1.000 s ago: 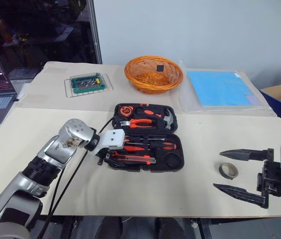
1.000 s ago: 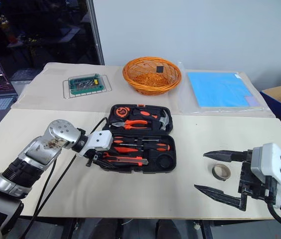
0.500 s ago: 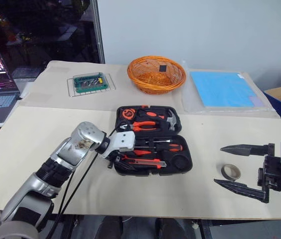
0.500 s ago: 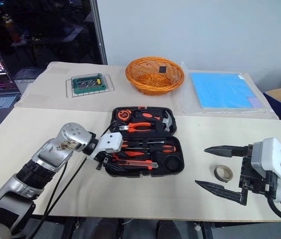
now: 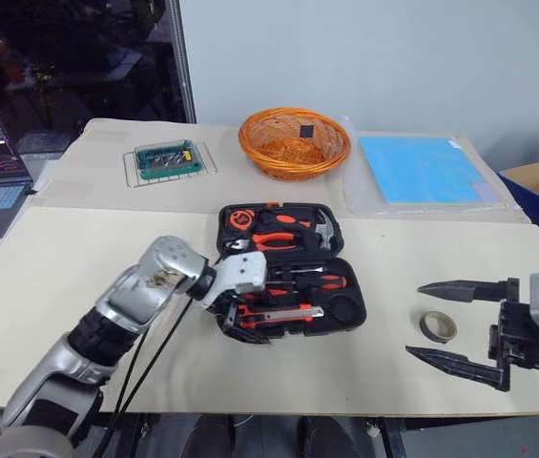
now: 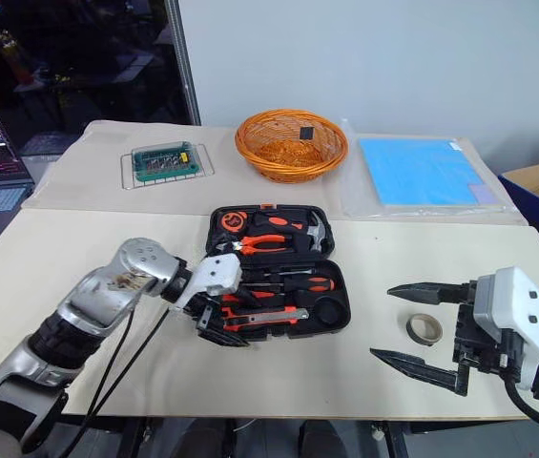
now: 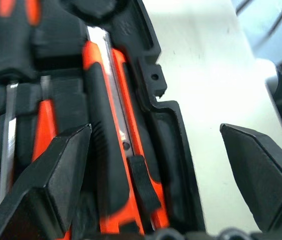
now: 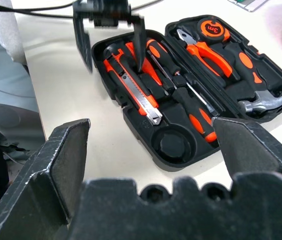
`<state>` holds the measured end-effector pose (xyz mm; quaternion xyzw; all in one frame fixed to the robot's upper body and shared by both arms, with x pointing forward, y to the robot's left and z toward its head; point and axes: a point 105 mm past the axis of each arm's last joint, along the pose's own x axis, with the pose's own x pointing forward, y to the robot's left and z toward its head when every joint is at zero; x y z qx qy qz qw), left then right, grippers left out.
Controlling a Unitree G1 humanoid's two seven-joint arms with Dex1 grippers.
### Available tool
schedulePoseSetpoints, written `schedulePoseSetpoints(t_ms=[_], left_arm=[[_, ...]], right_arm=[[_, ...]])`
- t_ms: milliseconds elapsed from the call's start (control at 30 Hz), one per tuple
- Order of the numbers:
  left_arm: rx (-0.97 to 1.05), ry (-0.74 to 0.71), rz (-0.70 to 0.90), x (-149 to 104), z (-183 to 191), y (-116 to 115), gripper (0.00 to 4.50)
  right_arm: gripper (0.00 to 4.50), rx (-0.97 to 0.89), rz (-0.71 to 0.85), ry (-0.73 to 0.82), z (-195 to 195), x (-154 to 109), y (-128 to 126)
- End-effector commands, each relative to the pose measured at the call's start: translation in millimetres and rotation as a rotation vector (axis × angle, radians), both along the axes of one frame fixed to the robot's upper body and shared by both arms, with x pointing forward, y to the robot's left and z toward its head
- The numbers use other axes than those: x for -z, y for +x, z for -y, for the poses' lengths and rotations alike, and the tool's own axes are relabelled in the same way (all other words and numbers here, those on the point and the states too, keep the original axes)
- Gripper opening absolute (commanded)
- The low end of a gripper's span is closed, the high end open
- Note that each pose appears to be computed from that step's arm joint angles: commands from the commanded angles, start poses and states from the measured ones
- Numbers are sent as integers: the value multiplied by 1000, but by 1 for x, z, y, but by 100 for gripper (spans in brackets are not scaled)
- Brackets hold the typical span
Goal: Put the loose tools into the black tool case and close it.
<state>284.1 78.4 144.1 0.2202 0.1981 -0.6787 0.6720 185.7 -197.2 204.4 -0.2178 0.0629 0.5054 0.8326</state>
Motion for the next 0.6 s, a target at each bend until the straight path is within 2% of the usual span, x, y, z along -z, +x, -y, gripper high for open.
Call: schedulePoseSetpoints(t_ms=[33,100,233,400,433,600], left_arm=[[-52,-143,-18,-23,4,1,406],[-81,-189,-12,-23,6,3,360],[-122,-214,40,-7,8,2,218],[-233,-112,54,37,-5,5,24],[-244,-93,51,44,-7,4,11],[-229,34,33,82,-12,-5,11]], right_arm=[[450,8,34,-6,-1,-5,1],[450,8,37,0,-2,-4,2],[450,7,39,5,-3,-4,3],[450,10,34,4,-3,-4,2],[450,11,32,4,-3,-4,2],[450,17,8,4,-3,0,-1]])
